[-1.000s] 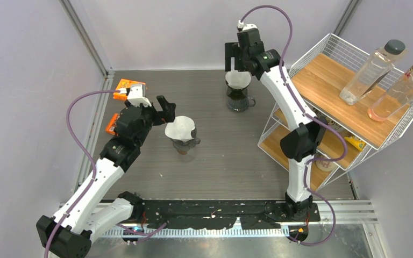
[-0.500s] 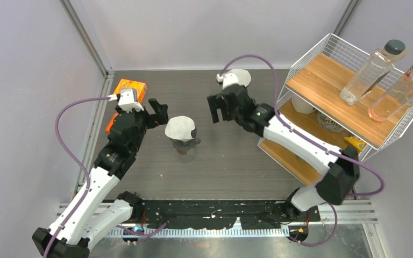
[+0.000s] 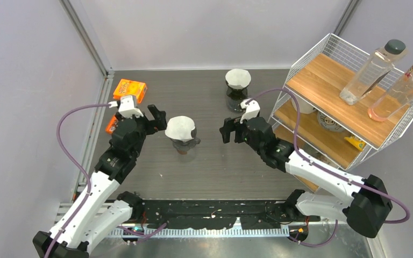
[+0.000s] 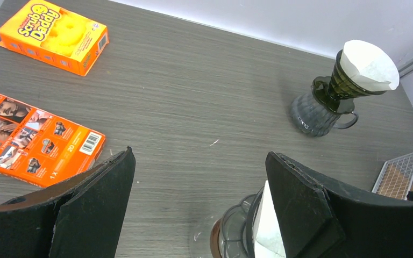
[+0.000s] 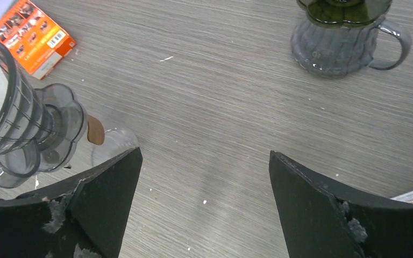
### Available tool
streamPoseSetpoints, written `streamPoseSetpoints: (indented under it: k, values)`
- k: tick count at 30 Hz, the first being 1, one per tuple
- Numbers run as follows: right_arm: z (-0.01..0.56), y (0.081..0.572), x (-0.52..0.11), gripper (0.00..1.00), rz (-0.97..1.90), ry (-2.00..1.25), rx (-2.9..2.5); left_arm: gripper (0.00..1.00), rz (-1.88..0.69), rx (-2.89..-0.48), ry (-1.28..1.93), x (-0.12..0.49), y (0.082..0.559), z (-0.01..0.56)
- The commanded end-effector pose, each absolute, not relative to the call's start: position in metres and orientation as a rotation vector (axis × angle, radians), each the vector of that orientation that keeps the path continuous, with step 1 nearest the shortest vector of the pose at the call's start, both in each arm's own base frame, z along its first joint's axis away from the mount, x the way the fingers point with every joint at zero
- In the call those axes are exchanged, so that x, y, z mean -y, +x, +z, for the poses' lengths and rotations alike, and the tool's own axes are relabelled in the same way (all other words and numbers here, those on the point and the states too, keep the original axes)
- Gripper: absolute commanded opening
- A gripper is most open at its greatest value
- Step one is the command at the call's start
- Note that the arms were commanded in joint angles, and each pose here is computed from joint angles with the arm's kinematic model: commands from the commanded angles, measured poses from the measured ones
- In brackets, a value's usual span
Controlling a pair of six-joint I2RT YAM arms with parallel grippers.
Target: Place the coffee filter in the dripper
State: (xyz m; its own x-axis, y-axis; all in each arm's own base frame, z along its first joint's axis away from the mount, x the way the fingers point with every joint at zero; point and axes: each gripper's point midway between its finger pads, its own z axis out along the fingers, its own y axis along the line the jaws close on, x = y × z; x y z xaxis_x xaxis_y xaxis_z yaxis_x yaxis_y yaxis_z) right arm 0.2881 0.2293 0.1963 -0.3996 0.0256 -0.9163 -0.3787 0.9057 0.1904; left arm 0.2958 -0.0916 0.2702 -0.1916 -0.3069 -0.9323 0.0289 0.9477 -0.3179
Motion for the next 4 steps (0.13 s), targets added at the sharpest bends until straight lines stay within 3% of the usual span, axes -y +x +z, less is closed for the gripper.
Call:
streamPoseSetpoints:
  k: [1, 4]
  values:
    - [0.2314, 0.2921, -0.242, 0.95, 0.579, -0.197, -1.788, 1.0, -0.284, -1.697, -0.261, 0.0806, 0.295, 0.2811]
    - [0.233, 0.2935, -0.2373, 0.95, 0.568, -0.169, -1.773, 1.0, -0.261, -1.701, -0.272, 0.0769, 0.2954, 0.2791]
